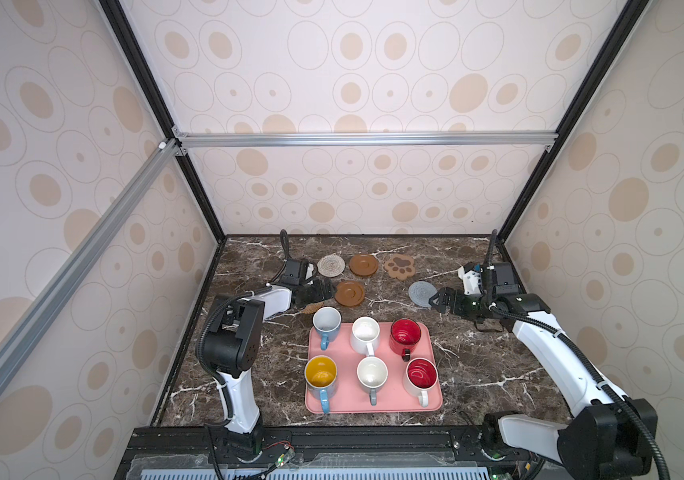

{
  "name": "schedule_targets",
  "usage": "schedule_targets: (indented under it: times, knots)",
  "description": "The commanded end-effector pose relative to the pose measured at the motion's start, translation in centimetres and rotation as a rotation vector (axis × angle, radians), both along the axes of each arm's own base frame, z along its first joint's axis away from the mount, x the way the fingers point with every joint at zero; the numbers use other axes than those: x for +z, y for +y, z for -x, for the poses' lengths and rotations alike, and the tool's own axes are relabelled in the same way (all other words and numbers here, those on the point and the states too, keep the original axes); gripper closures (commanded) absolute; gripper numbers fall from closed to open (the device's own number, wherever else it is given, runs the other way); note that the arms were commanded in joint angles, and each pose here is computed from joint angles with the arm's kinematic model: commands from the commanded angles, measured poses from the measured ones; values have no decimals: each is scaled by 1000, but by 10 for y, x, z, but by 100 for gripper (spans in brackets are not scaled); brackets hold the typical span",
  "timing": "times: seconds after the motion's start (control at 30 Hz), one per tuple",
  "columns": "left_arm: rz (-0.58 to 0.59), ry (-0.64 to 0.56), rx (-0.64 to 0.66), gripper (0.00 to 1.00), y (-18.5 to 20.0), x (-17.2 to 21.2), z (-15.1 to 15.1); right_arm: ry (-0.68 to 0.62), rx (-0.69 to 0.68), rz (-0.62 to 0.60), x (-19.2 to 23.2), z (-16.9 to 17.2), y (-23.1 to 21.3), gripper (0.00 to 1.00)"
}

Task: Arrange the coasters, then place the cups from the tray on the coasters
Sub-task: 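Raise both arms and move both grippers forward over the coasters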

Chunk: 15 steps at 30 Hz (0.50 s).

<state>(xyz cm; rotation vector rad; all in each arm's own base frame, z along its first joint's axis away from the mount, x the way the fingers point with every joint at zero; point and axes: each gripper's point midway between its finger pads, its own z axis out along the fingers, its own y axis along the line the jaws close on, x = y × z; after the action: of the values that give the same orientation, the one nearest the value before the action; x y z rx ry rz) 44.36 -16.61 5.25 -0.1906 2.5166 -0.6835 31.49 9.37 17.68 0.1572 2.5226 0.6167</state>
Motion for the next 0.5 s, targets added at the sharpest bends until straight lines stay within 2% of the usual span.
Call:
schedule_targets:
  times: [0.0,0.17,0.47]
  knots:
    - [-40,49,34,0,6,-9,-1,37,9,-5,-5,6,4,0]
    - [-120,102,68,0,19,-24,2,39,12,-3,-5,8,4,0]
    - [-204,103,134,0,49,-27,0,39,10,5,-4,10,4,0]
